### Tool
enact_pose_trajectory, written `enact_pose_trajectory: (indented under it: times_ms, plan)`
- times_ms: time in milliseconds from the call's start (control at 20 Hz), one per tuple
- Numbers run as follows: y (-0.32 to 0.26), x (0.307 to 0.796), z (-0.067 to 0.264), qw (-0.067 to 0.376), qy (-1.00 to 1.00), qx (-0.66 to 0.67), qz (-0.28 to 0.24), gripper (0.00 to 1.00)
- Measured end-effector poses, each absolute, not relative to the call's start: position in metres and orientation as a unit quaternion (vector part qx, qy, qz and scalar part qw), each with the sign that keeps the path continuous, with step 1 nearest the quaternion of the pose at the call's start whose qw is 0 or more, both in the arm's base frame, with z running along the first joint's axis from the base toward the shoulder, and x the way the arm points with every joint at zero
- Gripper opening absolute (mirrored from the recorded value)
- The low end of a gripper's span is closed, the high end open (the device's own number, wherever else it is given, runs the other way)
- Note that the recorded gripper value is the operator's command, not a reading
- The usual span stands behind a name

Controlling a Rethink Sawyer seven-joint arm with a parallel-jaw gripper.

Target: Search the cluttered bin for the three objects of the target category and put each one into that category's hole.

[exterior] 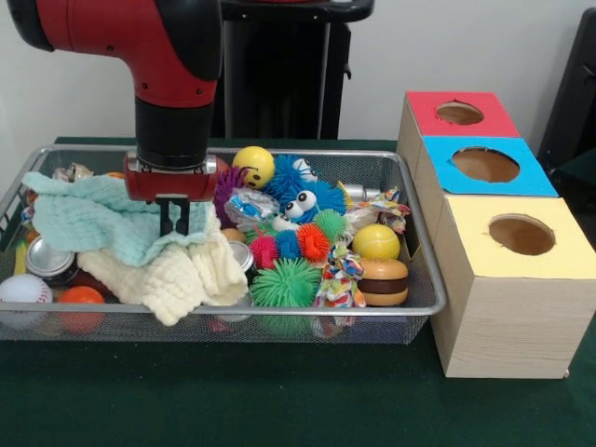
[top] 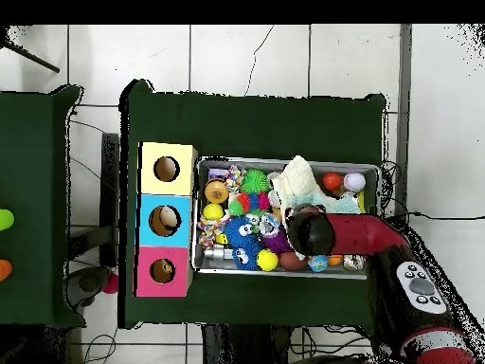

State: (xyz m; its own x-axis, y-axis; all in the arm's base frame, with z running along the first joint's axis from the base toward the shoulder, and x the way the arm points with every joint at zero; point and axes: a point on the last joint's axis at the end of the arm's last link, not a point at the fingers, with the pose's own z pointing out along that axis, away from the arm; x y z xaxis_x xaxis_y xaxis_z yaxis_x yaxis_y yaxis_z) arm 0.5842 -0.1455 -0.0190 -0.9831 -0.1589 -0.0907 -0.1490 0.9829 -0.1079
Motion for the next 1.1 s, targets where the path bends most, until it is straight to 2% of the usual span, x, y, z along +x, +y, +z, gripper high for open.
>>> enact_pose_trajectory:
  times_ms: [100,600,1100]
  plan:
    - [-0.146,0.584,-0.019,0.05,0.996,-0.068,-0.042,0.0]
    - [-0.123,0.582,-0.004,0.056,0.993,0.044,0.093,0.0]
    - [-0.064,0.586,0.031,0.048,0.982,0.067,0.17,0.0]
